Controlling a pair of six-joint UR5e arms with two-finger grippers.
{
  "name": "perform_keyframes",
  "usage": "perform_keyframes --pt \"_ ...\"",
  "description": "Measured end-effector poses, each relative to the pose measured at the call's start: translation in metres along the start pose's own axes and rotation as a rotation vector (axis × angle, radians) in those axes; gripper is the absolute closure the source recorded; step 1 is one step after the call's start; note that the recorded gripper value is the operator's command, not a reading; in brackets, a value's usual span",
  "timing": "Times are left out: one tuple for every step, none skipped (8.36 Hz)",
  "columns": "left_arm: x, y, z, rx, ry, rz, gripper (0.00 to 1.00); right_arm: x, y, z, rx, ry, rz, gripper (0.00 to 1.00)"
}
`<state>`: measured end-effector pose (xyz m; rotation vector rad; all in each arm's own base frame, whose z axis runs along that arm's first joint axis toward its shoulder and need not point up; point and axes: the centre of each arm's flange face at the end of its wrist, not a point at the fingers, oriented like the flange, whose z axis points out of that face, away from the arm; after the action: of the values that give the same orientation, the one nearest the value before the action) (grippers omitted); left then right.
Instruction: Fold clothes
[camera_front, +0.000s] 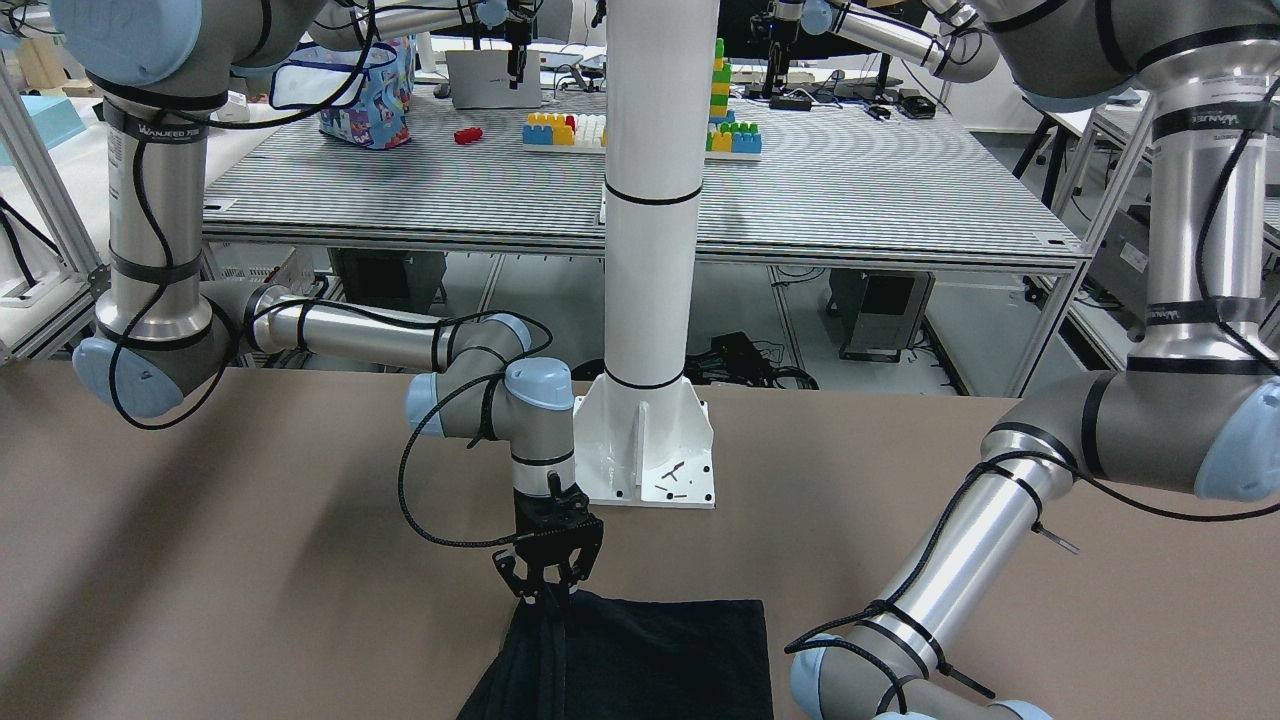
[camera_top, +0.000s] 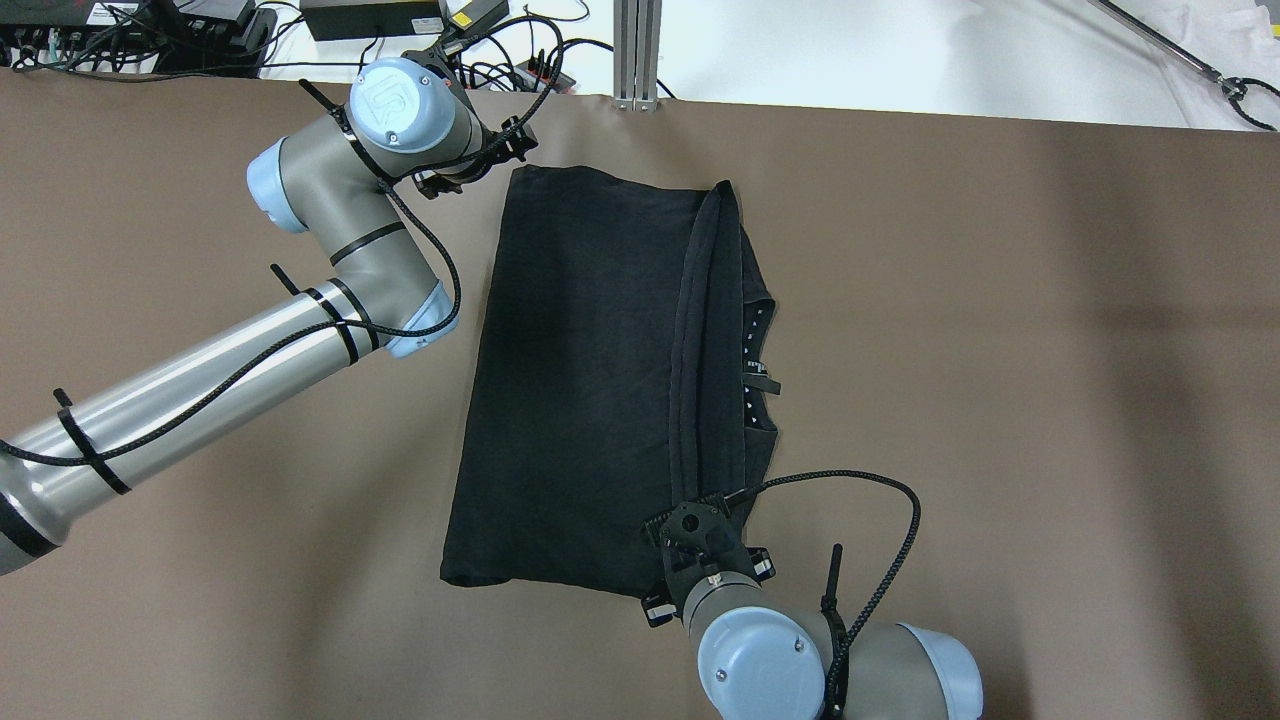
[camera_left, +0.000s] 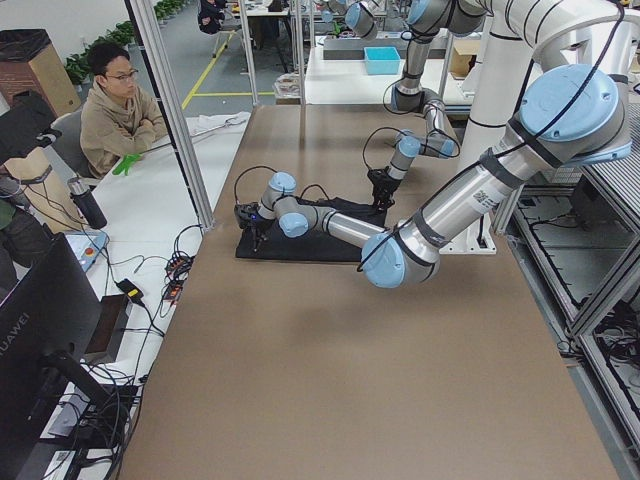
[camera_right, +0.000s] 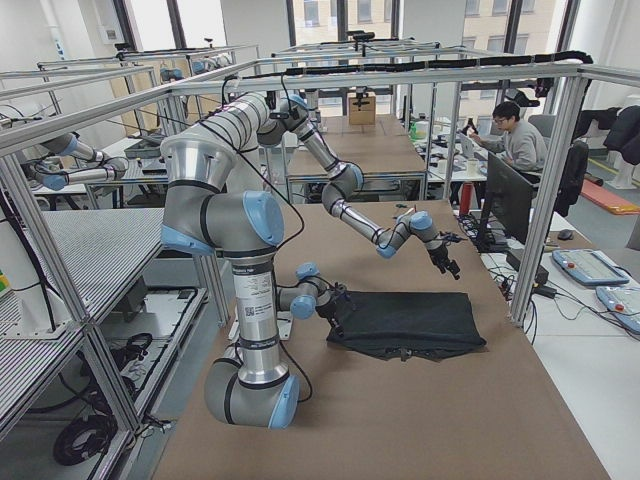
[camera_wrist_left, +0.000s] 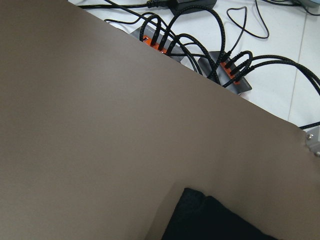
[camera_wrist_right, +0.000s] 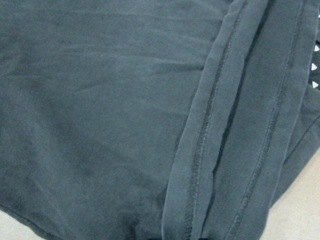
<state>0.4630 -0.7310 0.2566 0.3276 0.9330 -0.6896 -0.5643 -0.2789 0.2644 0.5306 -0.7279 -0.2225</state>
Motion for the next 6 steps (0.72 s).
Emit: perform_keyframes --pt "0.000 0.000 0.000 0.000 0.000 0.000 0.00 -0.003 0.004 0.000 -0.004 -0.001 -0.005 0.74" --pt "0.001 0.001 0.000 -0.001 0.001 -0.001 0.00 -0.007 0.009 0.000 -0.010 -0.003 -0.012 0.96" --pt "0.001 0.001 0.000 -0.001 0.001 -0.003 0.00 -0.009 0.012 0.000 -0.014 -0.003 -0.016 1.00" --pt "0.001 0.001 -0.001 0.000 0.001 -0.004 0.00 -0.009 0.014 0.000 -0.015 -0.003 -0.019 1.00" --pt "0.001 0.000 -0.001 0.000 0.001 -0.006 0.00 -0.009 0.015 0.000 -0.016 -0.003 -0.020 1.00" --pt "0.001 0.000 0.000 0.000 0.001 -0.010 0.00 -0.008 0.013 -0.001 -0.014 -0.003 -0.021 1.00"
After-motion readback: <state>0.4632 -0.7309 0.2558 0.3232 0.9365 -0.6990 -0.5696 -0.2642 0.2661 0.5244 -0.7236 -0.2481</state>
